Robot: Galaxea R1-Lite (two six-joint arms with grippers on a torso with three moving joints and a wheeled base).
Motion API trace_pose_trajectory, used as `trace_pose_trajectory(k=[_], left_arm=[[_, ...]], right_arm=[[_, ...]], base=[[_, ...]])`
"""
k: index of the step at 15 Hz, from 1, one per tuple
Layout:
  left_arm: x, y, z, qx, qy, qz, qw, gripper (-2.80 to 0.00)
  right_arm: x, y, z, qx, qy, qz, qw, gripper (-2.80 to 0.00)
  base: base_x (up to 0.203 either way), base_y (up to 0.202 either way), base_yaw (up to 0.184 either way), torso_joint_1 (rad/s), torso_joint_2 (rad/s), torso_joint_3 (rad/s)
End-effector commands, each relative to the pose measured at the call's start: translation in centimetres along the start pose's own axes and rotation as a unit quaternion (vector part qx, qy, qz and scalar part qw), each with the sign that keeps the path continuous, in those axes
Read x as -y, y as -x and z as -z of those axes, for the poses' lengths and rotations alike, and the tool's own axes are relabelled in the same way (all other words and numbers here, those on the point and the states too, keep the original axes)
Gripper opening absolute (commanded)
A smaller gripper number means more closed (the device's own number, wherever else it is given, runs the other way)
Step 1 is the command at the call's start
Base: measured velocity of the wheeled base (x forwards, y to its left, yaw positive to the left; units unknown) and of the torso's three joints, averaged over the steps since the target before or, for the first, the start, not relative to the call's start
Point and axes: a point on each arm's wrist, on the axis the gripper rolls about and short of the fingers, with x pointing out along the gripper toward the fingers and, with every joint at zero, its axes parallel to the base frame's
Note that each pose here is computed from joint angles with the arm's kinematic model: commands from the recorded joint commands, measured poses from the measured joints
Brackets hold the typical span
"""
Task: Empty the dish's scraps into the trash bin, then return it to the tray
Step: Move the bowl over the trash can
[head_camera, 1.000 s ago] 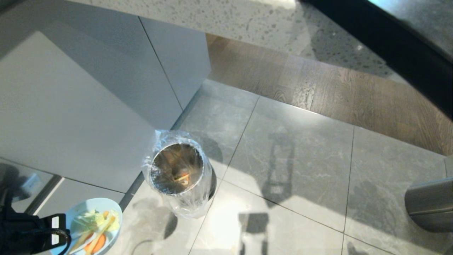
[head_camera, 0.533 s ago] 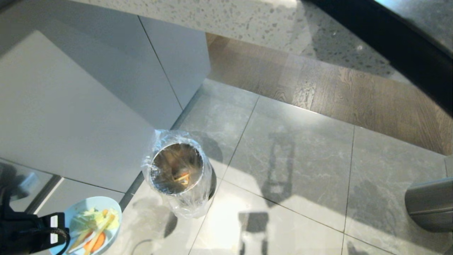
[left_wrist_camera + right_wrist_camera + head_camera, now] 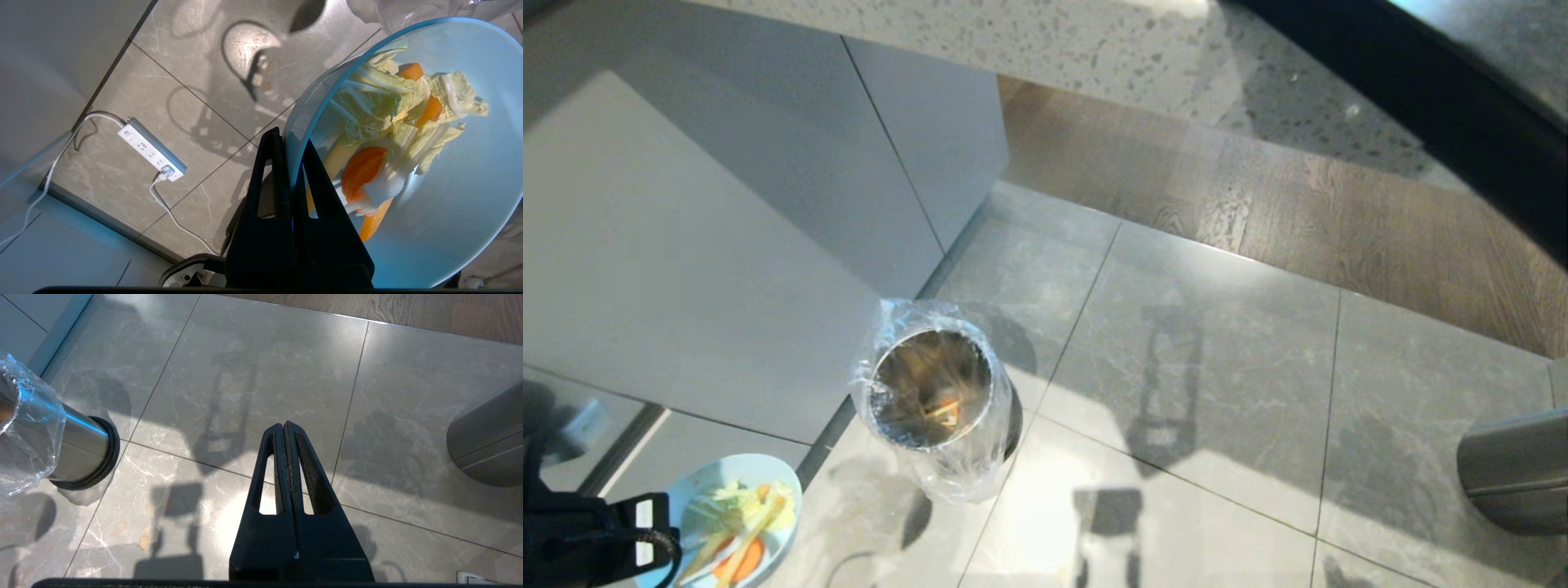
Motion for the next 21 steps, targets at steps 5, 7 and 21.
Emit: trace_pose_trajectory(k=[5, 7, 21], left_arm=[[-0.1, 0.2, 0.1, 0.006, 0.004, 0.0, 1.0, -2.8], [-0.1, 0.4, 0.1, 0.009, 0.004, 0.0, 0.9999, -2.8], [0.3, 0.5, -1.7, 0.078, -0.017, 0.011, 0.9968, -2.8]], right_arm=[[0.0, 0.0, 0.0, 0.0, 0.0, 0.0, 1.0, -2.8], [0.0, 0.0, 0.0, 0.0, 0.0, 0.0, 1.0, -2.8], [0.0, 0.0, 0.0, 0.001, 0.0, 0.0, 1.0, -2.8]], base=[[0.0, 0.0, 0.0, 0.0, 0.0, 0.0], [0.0, 0.0, 0.0, 0.0, 0.0, 0.0], [0.0, 0.0, 0.0, 0.0, 0.0, 0.0]])
